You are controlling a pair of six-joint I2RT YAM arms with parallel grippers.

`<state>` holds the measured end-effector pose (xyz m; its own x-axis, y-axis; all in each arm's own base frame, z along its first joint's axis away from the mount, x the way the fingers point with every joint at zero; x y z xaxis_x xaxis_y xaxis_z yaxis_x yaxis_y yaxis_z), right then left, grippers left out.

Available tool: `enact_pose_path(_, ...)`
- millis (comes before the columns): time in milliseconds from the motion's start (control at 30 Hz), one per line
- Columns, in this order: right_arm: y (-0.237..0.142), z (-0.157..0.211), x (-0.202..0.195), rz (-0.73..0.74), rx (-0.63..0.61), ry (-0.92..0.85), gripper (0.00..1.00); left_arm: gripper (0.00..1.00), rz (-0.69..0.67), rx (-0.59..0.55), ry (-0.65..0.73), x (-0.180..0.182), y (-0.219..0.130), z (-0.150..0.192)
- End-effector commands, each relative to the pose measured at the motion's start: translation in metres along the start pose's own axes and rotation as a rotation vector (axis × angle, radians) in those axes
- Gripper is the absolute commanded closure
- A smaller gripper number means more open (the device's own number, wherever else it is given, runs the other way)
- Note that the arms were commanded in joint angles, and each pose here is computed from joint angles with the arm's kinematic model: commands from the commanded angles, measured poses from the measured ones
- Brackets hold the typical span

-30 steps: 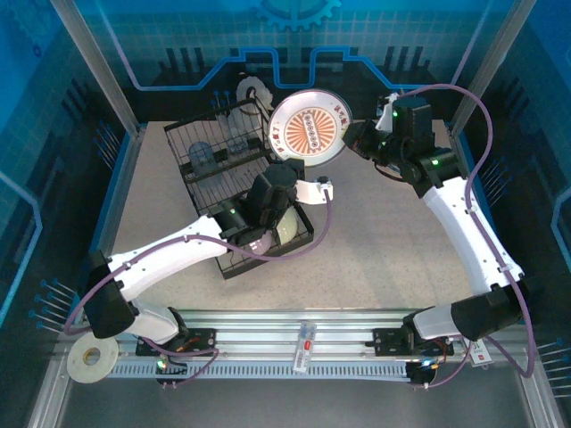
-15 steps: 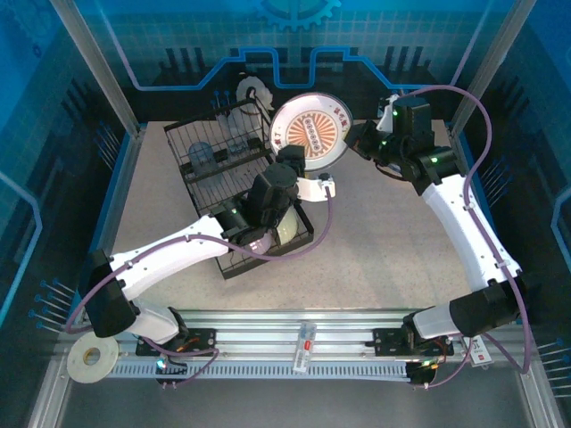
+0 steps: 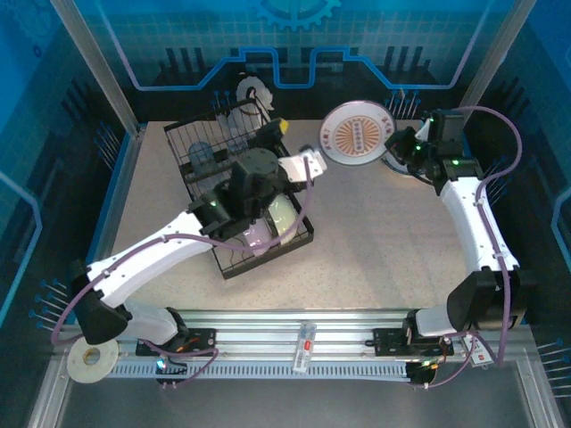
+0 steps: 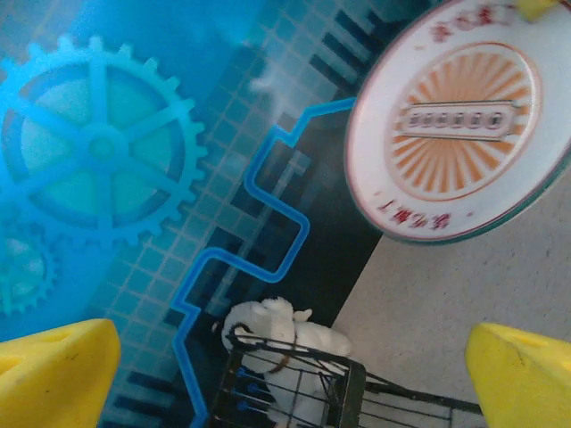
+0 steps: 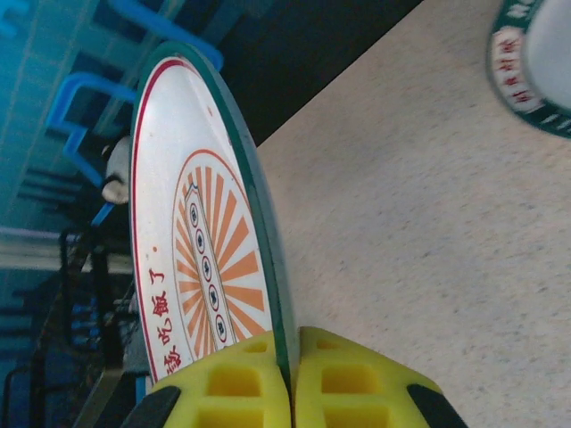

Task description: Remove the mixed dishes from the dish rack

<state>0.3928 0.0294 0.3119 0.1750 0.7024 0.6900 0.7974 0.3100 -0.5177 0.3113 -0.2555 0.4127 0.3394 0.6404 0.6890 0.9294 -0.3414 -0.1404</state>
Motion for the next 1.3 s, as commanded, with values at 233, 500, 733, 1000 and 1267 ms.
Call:
enact_pose_path(233, 0.024, -0.055, -0.072, 0.006, -0.199, 0.104, 1.00, 0.01, -0.033, 0.064, -0.648, 0.079, -0.044, 0.030)
enact_pose_path(500, 0.063, -0.080, -0.130, 0.053, -0.244, 0.204, 1.00, 0.01, -0.020, 0.088, -0.805, 0.086, -0.059, 0.041)
enact_pose_path(733, 0.093, -0.093, -0.170, 0.090, -0.260, 0.274, 1.00, 0.01, 0.078, 0.112, -0.962, 0.069, -0.069, 0.046)
enact_pose_path(1000, 0.116, -0.103, -0.206, 0.104, -0.260, 0.336, 1.00, 0.01, 0.274, 0.086, -1.111, 0.048, -0.083, 0.039)
enact_pose_path(1267, 0.131, -0.101, -0.228, 0.147, -0.238, 0.359, 1.00, 0.01, 0.277, 0.087, -1.144, 0.046, -0.079, 0.038)
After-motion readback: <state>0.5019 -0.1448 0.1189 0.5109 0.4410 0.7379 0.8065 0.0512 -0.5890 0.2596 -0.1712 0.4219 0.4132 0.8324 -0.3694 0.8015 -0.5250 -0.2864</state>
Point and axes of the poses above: each hand's point on the last joint's axis, 136 mm out from that joint toward the fingers, its own y axis out along the fingers, its own x axis along the line the jaws close on, z = x × y, the point moved 4 cm from there along -y, back along the fingers, and after that the axes turned 4 degrees about -y, right-handed, at the moved point
